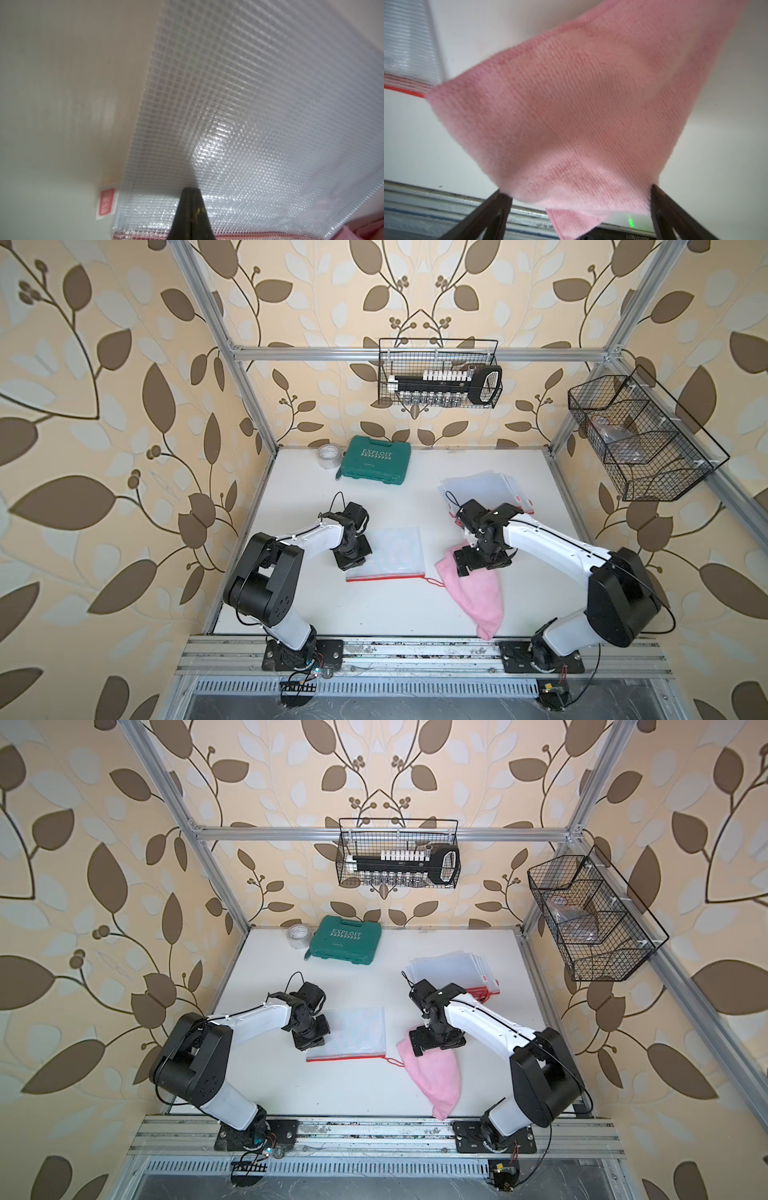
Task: Wipe the document bag
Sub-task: Place the cleaning item at the center of the board, then pick up the document bag from the center of the board.
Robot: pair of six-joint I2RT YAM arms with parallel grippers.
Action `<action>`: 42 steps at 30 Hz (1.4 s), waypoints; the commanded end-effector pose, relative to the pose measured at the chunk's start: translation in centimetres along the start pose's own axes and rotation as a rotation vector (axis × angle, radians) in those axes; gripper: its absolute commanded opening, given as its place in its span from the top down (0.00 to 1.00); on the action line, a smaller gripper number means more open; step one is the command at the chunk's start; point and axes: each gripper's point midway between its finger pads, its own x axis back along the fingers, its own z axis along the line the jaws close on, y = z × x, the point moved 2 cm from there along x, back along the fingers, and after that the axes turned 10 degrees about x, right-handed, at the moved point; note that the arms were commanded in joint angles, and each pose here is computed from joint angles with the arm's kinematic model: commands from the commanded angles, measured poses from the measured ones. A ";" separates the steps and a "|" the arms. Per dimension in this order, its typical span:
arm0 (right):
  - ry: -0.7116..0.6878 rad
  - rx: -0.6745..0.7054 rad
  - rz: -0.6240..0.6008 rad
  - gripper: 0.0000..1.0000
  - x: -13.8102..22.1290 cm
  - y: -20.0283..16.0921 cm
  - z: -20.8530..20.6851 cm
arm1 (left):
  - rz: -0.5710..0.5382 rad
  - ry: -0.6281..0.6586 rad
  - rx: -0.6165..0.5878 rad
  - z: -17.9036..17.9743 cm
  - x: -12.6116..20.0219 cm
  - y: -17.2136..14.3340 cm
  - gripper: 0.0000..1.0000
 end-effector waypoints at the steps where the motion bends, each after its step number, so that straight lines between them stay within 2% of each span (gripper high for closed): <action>1: 0.007 0.008 -0.003 0.02 2.3 -0.7 -0.1 | -0.046 0.051 0.002 1.1 0.0 0.5 0.99; 4: 0.043 0.018 -0.005 0.02 2.4 -0.7 0.5 | -0.048 0.049 0.003 1.0 0.1 0.6 0.99; 9: 0.040 -0.022 -0.079 0.02 3.7 0.0 -0.3 | -0.067 0.028 -0.002 0.5 0.8 0.9 0.99; 10: 0.042 -0.020 -0.126 0.02 4.3 0.6 -0.3 | -0.070 0.025 -0.002 0.5 0.9 0.9 0.99; 13: 0.167 -0.014 -0.219 0.06 4.8 3.4 1.8 | -0.060 0.025 -0.003 0.4 0.6 0.8 0.98; 16: 0.331 -0.002 -0.186 0.14 3.0 6.9 5.0 | -0.051 0.031 0.006 0.4 0.0 0.8 0.99; 20: 0.426 0.040 -0.122 0.32 -0.1 10.5 8.7 | -0.045 0.043 0.015 0.7 -0.4 0.8 0.99; 24: 0.548 -0.007 -0.039 0.33 -3.2 11.9 11.1 | -0.041 0.047 0.023 1.0 -0.6 0.5 0.98; 32: 0.580 -0.139 0.085 0.38 -7.3 9.9 11.3 | -0.034 0.053 0.036 1.6 -0.7 0.2 0.98; 39: 0.482 -0.208 0.169 0.40 -9.7 7.3 10.0 | -0.037 0.051 0.037 1.8 -0.5 0.0 0.98; 42: 0.509 -0.226 0.180 0.40 -10.8 6.9 10.5 | -0.031 0.058 0.042 2.2 -0.8 -0.2 0.98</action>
